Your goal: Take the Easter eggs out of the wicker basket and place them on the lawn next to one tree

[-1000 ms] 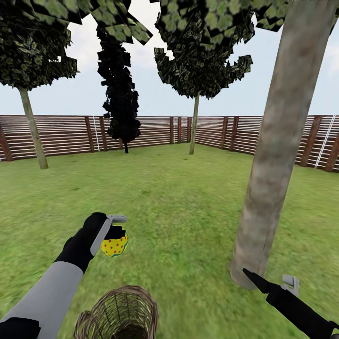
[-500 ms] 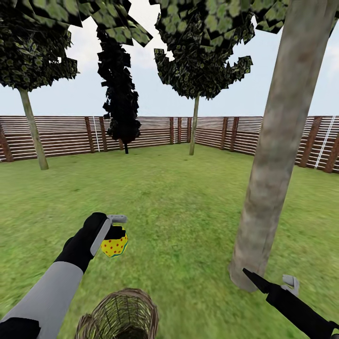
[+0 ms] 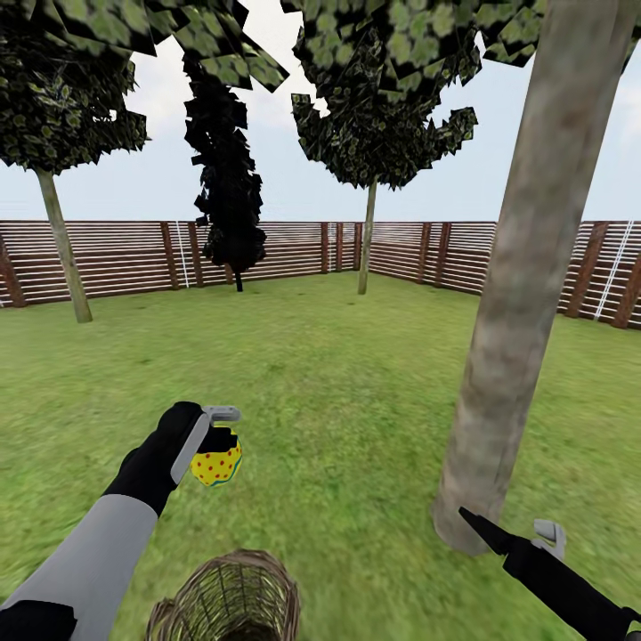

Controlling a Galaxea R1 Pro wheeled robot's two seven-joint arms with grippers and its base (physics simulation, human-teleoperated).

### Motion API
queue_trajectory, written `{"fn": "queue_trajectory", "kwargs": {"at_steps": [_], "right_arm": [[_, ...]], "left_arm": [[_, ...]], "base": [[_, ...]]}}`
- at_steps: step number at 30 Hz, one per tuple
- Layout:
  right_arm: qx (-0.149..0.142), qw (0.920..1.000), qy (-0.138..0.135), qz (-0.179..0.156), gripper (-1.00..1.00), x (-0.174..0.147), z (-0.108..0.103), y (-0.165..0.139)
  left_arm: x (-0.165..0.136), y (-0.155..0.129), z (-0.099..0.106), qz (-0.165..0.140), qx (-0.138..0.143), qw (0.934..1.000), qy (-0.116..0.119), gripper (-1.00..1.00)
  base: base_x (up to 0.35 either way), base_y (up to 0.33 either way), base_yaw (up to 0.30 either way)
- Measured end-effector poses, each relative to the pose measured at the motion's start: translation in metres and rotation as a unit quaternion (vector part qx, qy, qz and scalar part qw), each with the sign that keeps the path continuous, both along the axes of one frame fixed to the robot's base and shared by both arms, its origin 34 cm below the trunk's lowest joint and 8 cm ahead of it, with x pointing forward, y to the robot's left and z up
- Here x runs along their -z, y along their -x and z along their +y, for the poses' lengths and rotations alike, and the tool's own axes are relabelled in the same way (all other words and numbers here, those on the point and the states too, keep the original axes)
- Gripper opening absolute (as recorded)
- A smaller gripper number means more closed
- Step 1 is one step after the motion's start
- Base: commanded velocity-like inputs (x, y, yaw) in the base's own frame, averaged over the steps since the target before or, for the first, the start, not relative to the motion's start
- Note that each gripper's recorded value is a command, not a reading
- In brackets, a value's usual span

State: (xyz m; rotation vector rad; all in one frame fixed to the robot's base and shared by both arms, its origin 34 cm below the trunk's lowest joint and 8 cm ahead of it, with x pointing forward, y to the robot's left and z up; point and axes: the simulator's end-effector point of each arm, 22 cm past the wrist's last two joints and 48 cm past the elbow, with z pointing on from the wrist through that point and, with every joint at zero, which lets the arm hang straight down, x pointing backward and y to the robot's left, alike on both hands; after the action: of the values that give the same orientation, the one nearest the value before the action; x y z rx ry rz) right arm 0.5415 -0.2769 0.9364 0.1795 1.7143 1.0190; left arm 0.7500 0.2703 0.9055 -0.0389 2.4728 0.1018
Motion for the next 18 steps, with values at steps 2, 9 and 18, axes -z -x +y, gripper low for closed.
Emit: {"fn": "queue_trajectory", "kwargs": {"at_steps": [2,9,18], "right_arm": [[0.0,1.0,0.0,0.0,1.0,-0.003,0.0,0.0],[0.0,1.0,0.0,0.0,1.0,-0.014,0.0,0.0],[0.0,1.0,0.0,0.001,1.0,-0.027,0.0,0.0]], "left_arm": [[-0.003,0.0,0.0,0.0,0.0,1.0,0.0,-1.0],[-0.014,0.0,0.0,0.0,0.0,1.0,0.0,-1.0],[-0.027,0.001,0.0,0.001,0.0,1.0,0.0,-1.0]], "base": [[0.0,0.0,0.0],[0.0,0.0,0.0],[0.0,0.0,0.0]]}}
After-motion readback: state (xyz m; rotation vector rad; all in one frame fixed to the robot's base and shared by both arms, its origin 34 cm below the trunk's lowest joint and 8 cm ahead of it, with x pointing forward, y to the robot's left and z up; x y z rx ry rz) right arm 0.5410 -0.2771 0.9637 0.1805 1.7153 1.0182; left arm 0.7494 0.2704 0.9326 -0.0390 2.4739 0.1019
